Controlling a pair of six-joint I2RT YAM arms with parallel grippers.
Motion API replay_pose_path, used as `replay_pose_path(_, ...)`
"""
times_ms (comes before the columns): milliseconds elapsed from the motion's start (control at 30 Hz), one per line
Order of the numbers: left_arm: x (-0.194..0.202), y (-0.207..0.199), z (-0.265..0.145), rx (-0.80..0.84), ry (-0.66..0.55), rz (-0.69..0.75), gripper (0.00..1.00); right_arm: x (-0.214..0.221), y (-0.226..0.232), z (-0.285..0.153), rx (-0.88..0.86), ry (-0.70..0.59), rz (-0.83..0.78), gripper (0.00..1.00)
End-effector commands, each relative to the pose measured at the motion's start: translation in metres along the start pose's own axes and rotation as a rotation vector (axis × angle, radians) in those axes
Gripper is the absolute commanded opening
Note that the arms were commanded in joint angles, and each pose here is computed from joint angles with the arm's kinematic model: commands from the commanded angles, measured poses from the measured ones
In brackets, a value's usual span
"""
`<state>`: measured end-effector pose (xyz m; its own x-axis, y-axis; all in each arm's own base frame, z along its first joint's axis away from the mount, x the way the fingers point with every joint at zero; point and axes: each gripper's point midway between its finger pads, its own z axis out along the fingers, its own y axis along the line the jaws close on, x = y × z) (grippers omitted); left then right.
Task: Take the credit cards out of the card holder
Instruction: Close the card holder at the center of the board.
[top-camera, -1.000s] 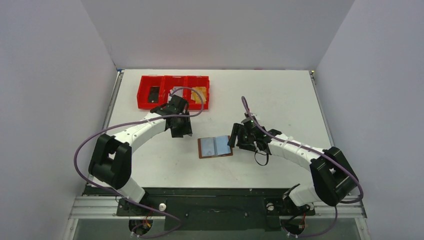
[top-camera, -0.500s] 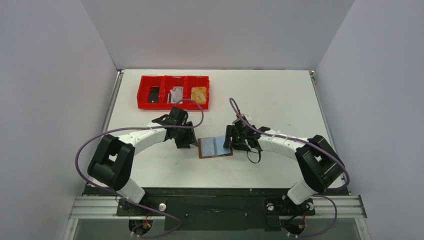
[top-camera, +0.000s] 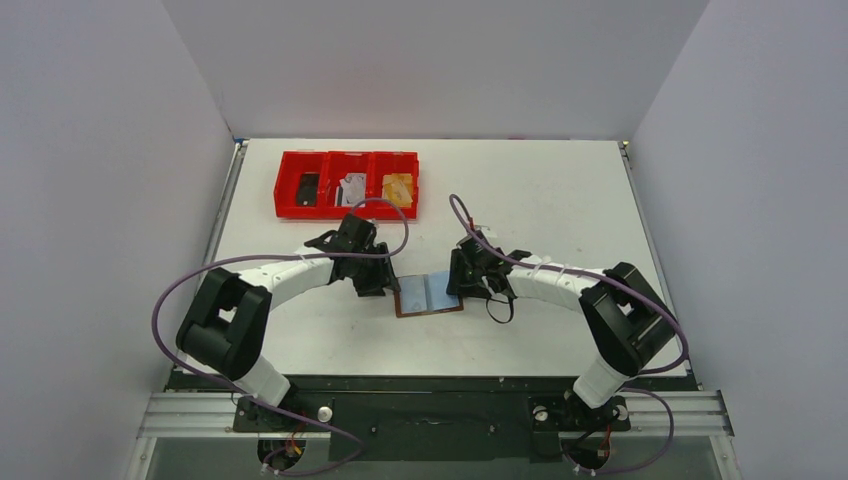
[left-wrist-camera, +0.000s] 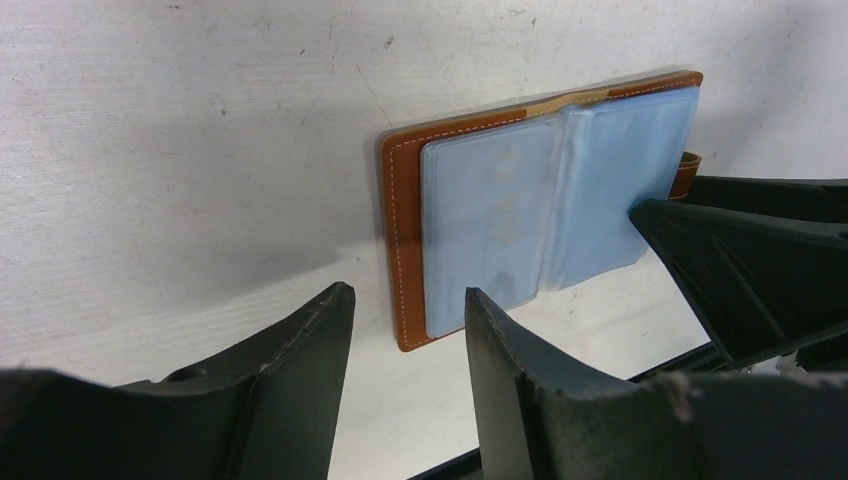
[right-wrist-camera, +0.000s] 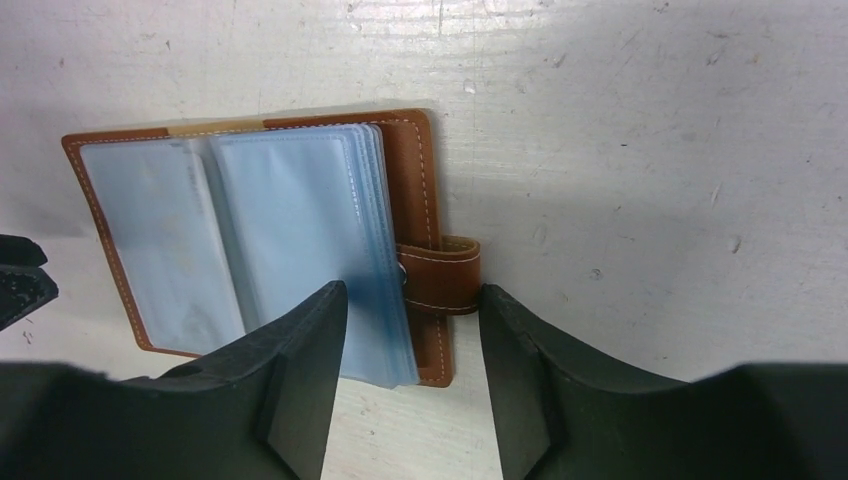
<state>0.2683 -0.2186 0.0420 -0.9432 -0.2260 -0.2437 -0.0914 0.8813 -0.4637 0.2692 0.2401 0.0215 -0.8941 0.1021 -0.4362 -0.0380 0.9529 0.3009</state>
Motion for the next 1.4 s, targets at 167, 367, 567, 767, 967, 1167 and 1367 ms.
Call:
replay_pose_path(167, 0.003, 0.000, 0.015, 0.002, 0.012, 0.017, 0.43, 0.004, 0.002, 0.006, 0.023, 0.003, -0.006, 0.36)
replay_pose_path(367, 0.008, 0.002, 0.023, -0.016, 0.029, 0.025, 0.43, 0.000, -0.002, 0.004, 0.042, -0.021, -0.002, 0.31)
replay_pose_path(567, 0.012, -0.003, 0.025, 0.004, 0.037, 0.012, 0.40, 0.002, -0.004, 0.005, 0.045, -0.018, -0.003, 0.22)
replay_pose_path(767, 0.006, -0.023, 0.015, 0.086, 0.017, -0.007, 0.37, 0.004, -0.005, 0.005, 0.047, -0.014, -0.006, 0.14)
replay_pose_path(967, -0.006, -0.046, -0.005, 0.159, -0.022, -0.011, 0.28, 0.005, -0.004, 0.005, 0.045, -0.013, -0.006, 0.09)
replay_pose_path(1167, -0.012, -0.060, -0.018, 0.201, -0.039, -0.002, 0.19, 0.008, -0.002, 0.006, 0.043, -0.009, -0.010, 0.05)
replay_pose_path(1367, -0.016, -0.069, -0.023, 0.233, -0.046, 0.006, 0.14, 0.008, 0.002, 0.005, 0.036, -0.010, -0.010, 0.01)
